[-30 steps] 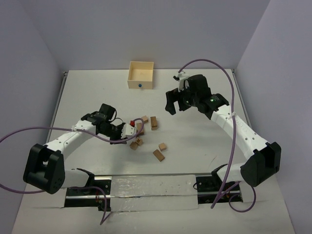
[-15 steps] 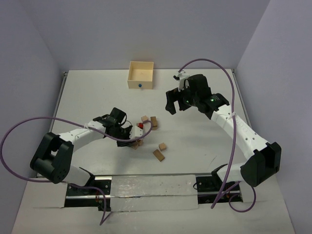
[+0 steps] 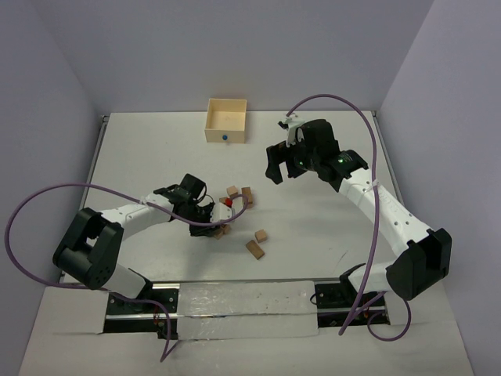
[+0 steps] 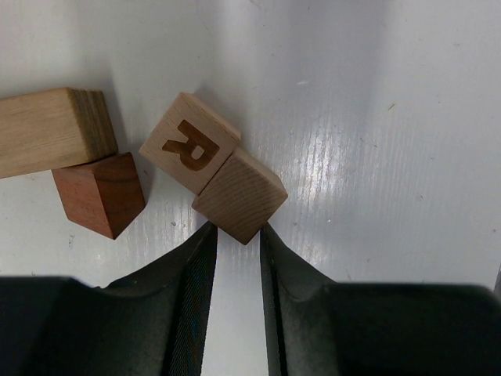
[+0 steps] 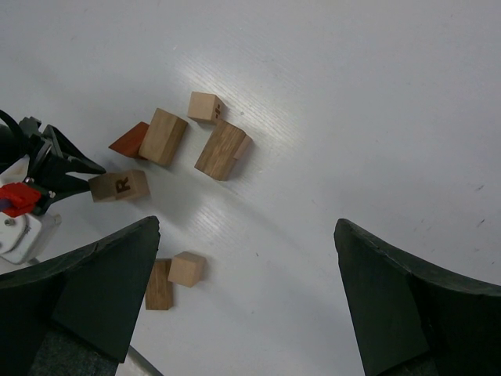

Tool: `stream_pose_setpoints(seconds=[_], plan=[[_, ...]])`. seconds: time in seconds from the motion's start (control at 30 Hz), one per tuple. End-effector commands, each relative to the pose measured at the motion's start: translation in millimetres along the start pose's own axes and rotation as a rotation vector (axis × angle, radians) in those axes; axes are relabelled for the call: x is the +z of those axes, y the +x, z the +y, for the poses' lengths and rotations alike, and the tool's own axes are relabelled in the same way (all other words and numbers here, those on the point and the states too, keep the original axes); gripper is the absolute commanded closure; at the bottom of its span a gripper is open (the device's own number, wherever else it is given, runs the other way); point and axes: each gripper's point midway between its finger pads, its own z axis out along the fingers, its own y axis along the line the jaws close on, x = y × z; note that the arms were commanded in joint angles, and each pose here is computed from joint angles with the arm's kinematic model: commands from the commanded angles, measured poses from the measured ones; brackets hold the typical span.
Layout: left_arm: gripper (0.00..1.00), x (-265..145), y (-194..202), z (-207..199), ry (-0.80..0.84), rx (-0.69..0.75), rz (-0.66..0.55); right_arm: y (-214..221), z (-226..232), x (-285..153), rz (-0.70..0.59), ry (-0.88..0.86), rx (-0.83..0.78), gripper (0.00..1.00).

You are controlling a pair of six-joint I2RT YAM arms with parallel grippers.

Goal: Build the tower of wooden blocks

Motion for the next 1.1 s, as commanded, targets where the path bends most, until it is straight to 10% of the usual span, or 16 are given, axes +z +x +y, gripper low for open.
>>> stream_pose_setpoints(seconds=[0.0,0.57,1.07], plan=[[0.64,-5,-21,9,-0.025,0.036,-0.059,-20,0,-7,-0.054,0.000,-0.022,0.00],[0.60,-6,-27,0,-0.003,0.059,-0.071,-17,2,-5,-0.044,-0.013,-0.017,0.00],[0.03,-57,-24,-14,0.068,0.287,-0.055,-13,5,-6,-0.034,-0.028,-0.019,0.00]])
